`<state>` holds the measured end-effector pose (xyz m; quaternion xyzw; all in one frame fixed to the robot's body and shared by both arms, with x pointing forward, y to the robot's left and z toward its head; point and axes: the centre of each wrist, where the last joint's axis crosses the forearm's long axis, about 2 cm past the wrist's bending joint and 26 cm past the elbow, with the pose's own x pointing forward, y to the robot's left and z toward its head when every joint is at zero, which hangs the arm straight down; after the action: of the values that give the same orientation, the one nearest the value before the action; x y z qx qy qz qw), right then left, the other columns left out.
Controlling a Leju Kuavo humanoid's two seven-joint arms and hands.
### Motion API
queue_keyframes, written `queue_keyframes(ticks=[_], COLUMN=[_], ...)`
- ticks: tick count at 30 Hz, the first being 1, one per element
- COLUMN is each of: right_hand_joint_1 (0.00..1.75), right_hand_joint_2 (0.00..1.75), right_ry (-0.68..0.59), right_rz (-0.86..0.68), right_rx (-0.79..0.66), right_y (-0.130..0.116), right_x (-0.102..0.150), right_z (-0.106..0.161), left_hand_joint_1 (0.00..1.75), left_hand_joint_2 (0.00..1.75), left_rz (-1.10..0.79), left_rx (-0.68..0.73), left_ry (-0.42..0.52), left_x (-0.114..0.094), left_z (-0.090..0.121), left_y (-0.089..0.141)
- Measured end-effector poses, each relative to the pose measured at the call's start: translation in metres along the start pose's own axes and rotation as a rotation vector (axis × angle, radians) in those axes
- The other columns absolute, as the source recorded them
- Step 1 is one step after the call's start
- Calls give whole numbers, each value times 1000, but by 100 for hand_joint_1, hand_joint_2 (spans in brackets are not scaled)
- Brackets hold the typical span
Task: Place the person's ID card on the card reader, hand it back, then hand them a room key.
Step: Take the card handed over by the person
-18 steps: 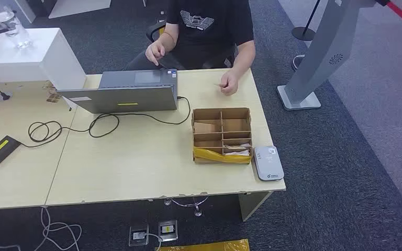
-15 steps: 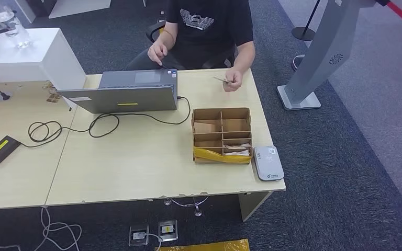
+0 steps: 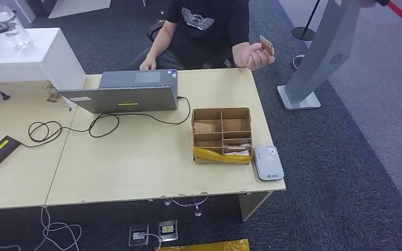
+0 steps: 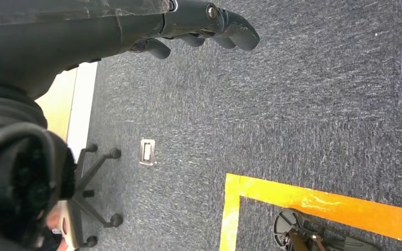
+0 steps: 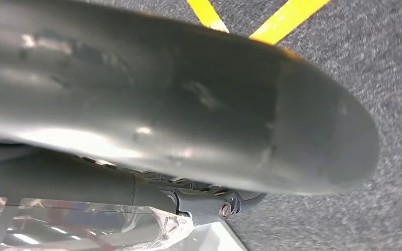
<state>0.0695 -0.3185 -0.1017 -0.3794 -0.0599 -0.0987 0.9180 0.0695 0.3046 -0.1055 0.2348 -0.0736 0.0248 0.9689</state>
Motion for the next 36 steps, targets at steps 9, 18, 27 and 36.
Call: queue_keyframes(ticks=[9,18,27,36], right_hand_joint_1=[0,0,0,0], right_hand_joint_2=[0,0,0,0], right_ry=[-53,-420,-772,-393], right_rz=[-358,-552,-739,-1114], right_rx=[-166,-395,-515,-681], right_y=[-52,-158,-286,-409], right_x=[12,99,216,182], right_z=[-43,-94,-97,-77], left_hand_joint_1=[0,0,0,0], left_hand_joint_2=[0,0,0,0], left_rz=[8,18,20,20], left_rx=[-4,-7,-12,-25], left_ry=[-9,-17,-15,-11], left_x=[0,0,0,-3], left_z=[0,-1,0,-1], left_y=[0,1,0,1])
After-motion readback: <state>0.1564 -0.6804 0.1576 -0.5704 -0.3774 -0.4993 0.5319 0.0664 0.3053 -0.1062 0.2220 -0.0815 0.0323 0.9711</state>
